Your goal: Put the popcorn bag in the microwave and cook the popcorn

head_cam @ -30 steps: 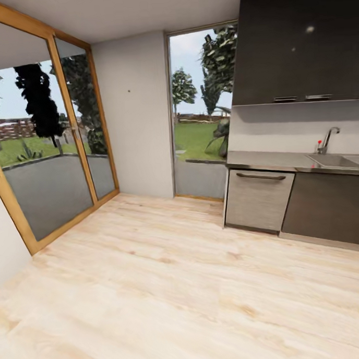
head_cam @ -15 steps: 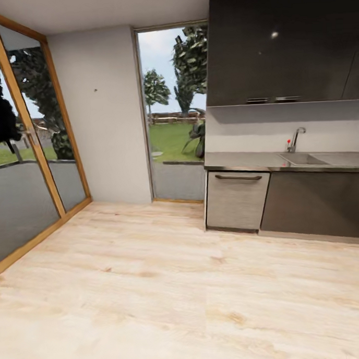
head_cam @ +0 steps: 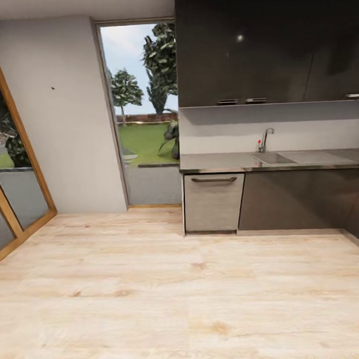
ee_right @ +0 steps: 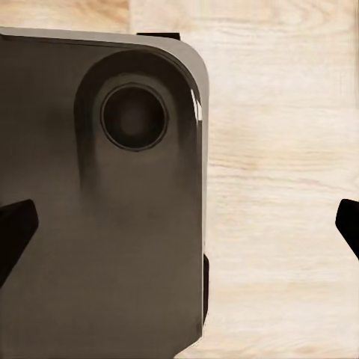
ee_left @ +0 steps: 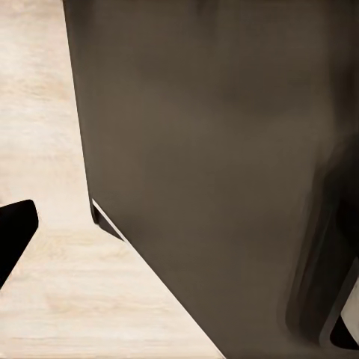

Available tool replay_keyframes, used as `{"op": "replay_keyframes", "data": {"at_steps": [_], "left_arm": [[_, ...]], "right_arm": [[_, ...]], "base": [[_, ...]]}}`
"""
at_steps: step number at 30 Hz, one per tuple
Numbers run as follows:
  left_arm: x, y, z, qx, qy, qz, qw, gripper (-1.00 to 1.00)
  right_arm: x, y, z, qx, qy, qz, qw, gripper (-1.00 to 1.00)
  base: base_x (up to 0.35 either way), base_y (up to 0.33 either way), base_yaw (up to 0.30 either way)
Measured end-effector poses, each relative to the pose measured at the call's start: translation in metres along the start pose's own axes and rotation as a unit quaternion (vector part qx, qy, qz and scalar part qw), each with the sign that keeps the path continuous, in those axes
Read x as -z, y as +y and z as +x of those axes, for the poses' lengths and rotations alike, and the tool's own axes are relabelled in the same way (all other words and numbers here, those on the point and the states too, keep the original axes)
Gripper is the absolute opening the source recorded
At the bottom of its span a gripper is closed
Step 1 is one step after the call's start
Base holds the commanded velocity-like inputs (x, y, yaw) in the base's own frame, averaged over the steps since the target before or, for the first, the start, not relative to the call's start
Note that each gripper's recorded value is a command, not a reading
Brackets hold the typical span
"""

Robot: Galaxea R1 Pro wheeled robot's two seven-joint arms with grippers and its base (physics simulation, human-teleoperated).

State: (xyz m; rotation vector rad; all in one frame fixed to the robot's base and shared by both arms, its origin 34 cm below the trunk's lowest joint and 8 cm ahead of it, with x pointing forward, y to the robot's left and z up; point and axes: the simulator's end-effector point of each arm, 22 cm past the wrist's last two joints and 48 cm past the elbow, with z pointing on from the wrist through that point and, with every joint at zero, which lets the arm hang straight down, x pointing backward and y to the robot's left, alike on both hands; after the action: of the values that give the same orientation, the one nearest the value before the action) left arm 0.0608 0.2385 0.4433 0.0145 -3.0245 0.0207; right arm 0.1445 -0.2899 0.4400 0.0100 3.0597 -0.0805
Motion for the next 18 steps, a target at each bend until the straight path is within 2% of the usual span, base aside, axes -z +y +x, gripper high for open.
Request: {"op": "replay_keyframes", "data": {"at_steps": [6,11,18], "left_arm": [[0.000,-0.001,-0.002,0.001,-0.002,0.001,1.0000,1.00],[0.000,-0.002,-0.004,0.001,-0.007,0.001,1.0000,1.00],[0.000,-0.002,-0.005,0.001,-0.008,0.001,1.0000,1.00]], "right_arm": [[0.000,0.000,-0.002,-0.001,-0.004,0.000,1.0000,1.00],[0.001,0.001,-0.022,-0.001,-0.049,-0.001,0.9988,1.00],[0.001,0.001,-0.025,-0.001,-0.058,-0.001,0.9983,1.00]], "base": [[0.042,0.000,-0.299],[0.002,0.000,-0.299],[0.000,0.000,-0.299]]}}
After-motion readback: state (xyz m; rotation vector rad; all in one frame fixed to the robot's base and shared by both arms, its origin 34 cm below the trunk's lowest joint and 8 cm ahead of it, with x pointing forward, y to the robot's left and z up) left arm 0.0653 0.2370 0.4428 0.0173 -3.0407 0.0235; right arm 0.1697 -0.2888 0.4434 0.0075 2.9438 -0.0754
